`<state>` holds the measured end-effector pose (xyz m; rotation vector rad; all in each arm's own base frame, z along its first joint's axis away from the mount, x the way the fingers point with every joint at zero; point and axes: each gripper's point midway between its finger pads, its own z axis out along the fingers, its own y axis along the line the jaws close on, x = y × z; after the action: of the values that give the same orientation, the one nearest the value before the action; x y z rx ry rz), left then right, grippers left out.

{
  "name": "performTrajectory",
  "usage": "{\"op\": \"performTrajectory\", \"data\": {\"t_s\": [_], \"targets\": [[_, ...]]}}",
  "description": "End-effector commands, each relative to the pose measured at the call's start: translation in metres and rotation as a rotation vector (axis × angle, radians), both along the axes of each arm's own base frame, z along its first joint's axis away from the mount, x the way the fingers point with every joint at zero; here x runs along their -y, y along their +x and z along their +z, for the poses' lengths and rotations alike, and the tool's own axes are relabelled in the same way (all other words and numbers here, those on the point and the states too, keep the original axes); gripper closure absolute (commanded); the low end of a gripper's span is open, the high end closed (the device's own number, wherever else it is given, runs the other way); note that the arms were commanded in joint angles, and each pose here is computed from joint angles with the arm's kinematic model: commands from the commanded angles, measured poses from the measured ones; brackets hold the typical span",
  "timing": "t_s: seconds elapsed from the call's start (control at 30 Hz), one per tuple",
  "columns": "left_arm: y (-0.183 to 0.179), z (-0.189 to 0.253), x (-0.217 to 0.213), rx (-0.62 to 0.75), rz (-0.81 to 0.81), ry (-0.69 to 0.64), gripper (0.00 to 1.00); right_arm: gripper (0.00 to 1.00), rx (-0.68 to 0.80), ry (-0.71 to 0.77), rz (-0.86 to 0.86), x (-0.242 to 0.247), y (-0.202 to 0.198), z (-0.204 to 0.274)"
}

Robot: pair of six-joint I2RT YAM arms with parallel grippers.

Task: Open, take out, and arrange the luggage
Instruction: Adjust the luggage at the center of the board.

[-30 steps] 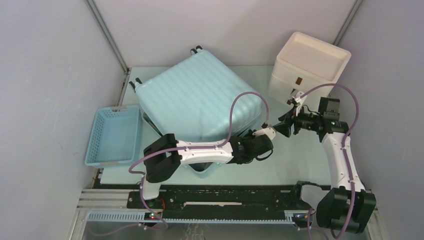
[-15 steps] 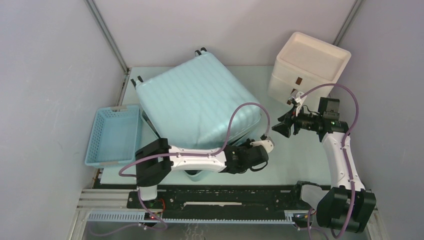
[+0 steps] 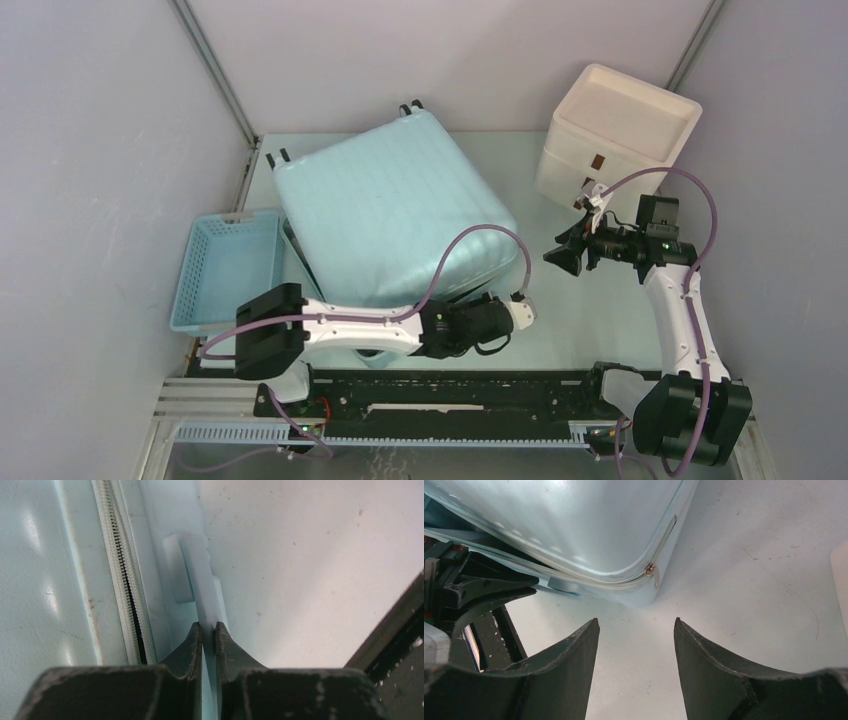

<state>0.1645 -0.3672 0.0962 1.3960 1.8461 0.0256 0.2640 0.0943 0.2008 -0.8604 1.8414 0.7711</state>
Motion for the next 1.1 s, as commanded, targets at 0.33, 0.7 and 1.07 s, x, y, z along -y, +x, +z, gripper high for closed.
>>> {"op": "performTrajectory", "data": {"t_s": [0.33,0.7,1.07], "targets": [[-0.098,-0.028,-0.031,-0.189,-0.37,0.063,1.0,0.34,0.027,0.006,0.015,0.0,0.001,0.007],[-0.101,-0.019,-0.046,-0.188,-0.298,-0.007,1.0,0.34,0.031,0.014,0.032,-0.002,-0.001,0.007],[-0.083,0.021,-0.035,-0.132,-0.123,-0.215,0.4,0.34,0.038,0.017,0.05,-0.004,-0.004,0.007]]}}
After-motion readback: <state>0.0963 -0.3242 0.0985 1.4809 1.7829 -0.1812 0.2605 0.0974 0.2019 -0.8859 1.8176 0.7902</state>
